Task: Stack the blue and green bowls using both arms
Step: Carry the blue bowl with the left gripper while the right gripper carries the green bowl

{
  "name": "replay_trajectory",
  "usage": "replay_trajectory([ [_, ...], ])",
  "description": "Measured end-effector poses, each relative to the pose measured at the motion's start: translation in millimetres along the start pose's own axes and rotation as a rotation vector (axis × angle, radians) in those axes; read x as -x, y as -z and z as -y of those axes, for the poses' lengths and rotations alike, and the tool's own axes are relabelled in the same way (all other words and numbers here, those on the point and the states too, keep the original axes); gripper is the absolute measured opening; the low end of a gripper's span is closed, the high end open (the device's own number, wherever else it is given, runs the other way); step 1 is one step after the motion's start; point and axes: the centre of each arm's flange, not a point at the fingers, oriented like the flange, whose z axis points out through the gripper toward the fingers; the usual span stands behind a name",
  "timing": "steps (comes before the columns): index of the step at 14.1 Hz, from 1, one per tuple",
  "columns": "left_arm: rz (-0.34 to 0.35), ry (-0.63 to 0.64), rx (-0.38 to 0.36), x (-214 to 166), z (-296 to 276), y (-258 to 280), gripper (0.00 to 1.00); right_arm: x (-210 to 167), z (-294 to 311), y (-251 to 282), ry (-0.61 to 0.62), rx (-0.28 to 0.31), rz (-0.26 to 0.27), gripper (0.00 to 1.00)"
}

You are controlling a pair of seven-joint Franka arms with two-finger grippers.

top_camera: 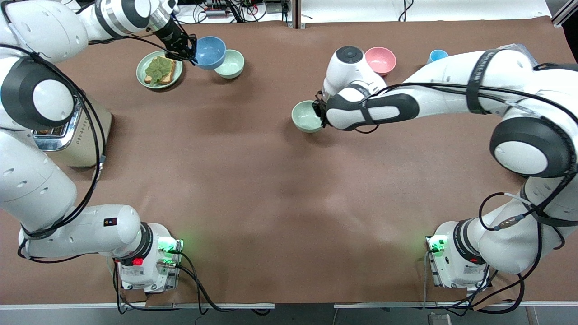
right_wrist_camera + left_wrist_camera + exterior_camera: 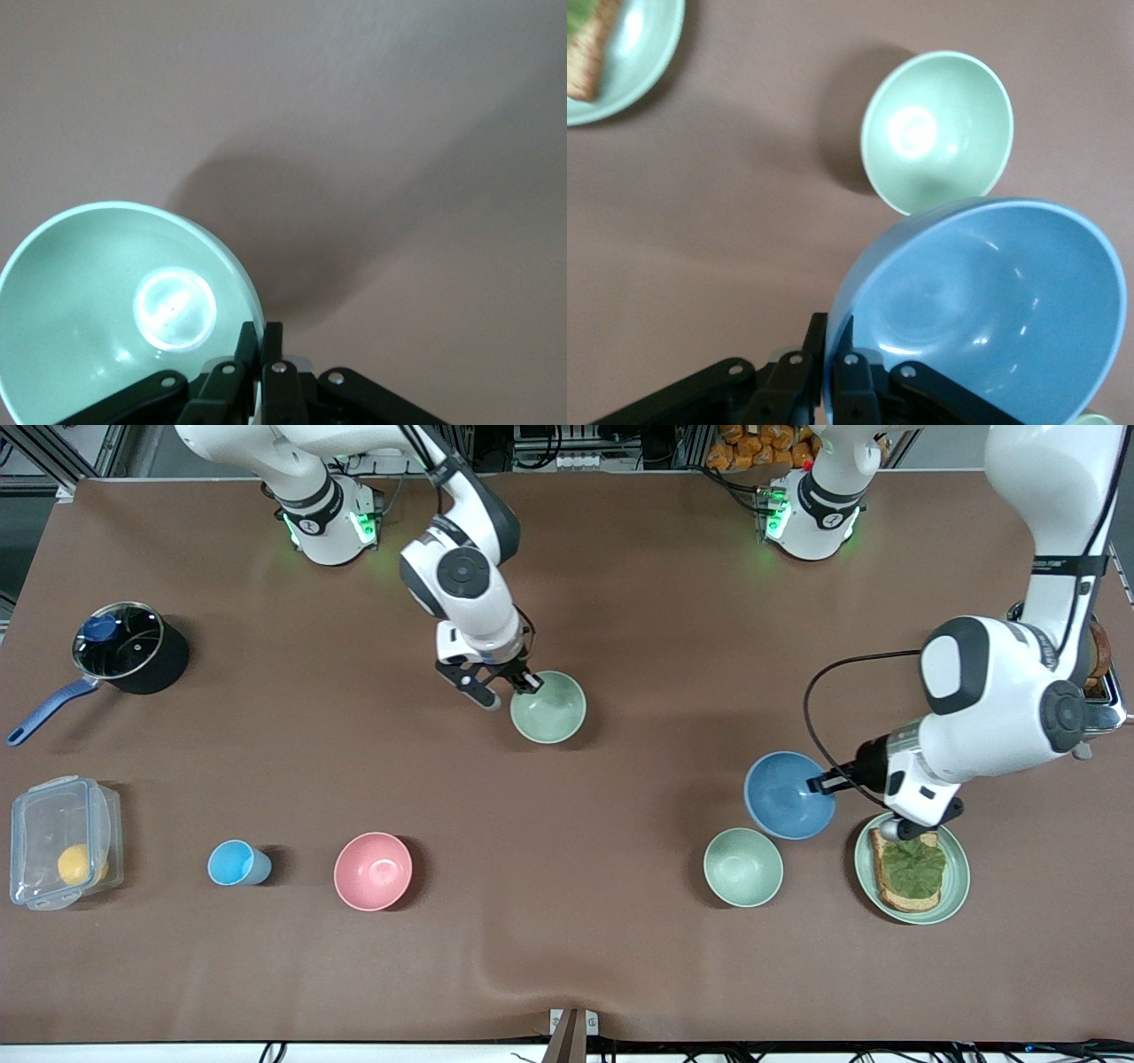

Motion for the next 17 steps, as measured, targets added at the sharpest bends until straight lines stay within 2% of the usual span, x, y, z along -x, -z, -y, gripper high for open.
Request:
replay_trajectory([
  [6,0.076,0.005,0.008,29.5,-43.8,-39.8,0.06,50.5,8.5,-12.5,-0.018,-0.004,-0.022,0.04],
  [9,0.100,0.015,0.003,40.5,-57.5,-54.6,0.06,52.0,7.1,-20.0,-0.021,0.008,-0.024,0.07],
  [11,0.113,0.030,0.027,43.7,-63.0,-55.1,0.06,49.8,7.1,-22.0,-0.024,0.009,-0.026,0.27],
  [14,0.131,0.052,0.023,54.7,-75.4,-64.1,0.06,48.9,8.8,-20.5,-0.026,0.005,-0.027,0.58],
  [15,0.138,0.061,0.016,60.7,-81.8,-68.8,0.06,46.2,10.3,-18.8,-0.030,0.001,-0.028,0.65],
  [16,0.146,0.062,0.009,68.1,-88.8,-74.3,0.06,41.1,13.3,-15.2,-0.038,-0.008,-0.030,0.65],
  [17,0.150,0.061,0.003,76.1,-95.5,-80.2,0.06,33.0,17.3,-10.0,-0.051,-0.016,-0.031,0.70],
])
